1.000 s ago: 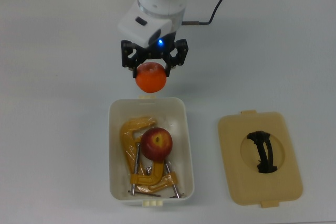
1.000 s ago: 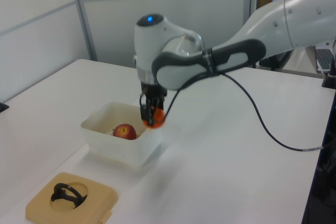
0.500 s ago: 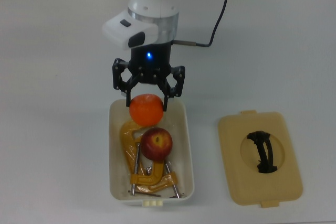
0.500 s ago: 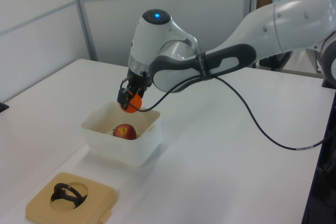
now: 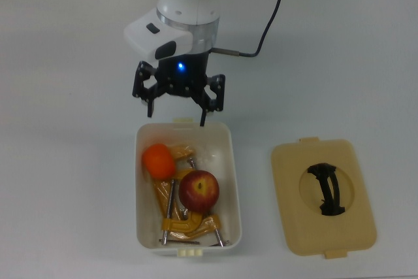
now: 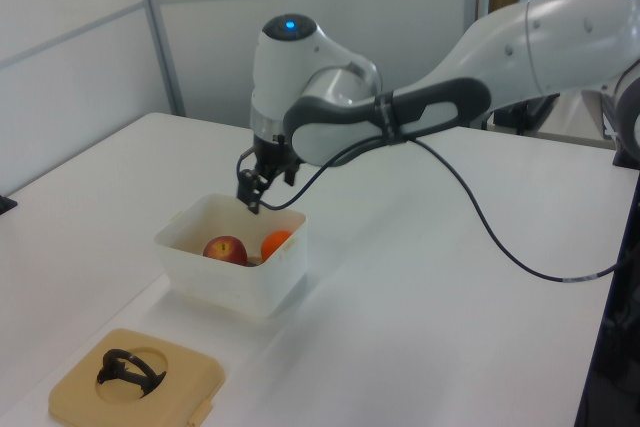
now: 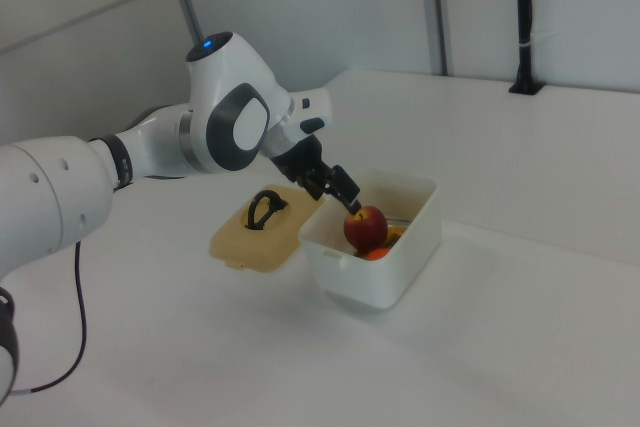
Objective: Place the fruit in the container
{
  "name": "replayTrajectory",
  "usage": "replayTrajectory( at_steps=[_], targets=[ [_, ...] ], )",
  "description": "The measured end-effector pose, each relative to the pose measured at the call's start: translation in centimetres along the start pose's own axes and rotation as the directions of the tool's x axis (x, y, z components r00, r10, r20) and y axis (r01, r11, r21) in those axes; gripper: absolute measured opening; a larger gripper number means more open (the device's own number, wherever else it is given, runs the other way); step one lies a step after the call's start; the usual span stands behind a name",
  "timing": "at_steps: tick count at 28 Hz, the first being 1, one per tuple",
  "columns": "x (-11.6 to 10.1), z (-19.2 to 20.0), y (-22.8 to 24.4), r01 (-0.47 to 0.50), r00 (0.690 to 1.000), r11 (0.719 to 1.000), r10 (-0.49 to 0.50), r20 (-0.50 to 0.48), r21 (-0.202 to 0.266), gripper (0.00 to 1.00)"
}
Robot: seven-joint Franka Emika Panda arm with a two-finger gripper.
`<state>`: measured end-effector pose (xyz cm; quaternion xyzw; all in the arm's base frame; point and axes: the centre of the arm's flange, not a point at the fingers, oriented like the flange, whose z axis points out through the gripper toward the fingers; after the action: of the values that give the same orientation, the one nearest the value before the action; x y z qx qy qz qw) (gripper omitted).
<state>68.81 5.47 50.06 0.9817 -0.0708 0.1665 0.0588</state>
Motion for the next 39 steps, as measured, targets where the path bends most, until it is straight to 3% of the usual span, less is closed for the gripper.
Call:
replayTrajectory(
  at_steps=[3, 8, 17, 26, 31, 39],
  targets=[
    [-1.2, -1.4, 0.7, -0.009, 0.995, 0.999, 0.012, 0.096, -0.037, 1.00],
    [-3.2, -4.9, 1.2, -0.043, 0.982, 0.999, 0.047, 0.181, -0.021, 1.00],
    [-7.8, -9.9, 1.8, -0.034, 0.978, 0.999, 0.037, 0.205, -0.015, 1.00],
    [-9.3, -12.5, 4.2, -0.063, 0.966, 0.998, 0.062, 0.249, -0.005, 1.00],
    [-10.3, -12.3, 4.3, -0.015, 0.948, 1.000, 0.014, 0.317, 0.000, 1.00],
    [-10.8, -12.2, 4.3, 0.161, 0.920, 0.983, -0.182, 0.348, 0.089, 1.00]
  ],
)
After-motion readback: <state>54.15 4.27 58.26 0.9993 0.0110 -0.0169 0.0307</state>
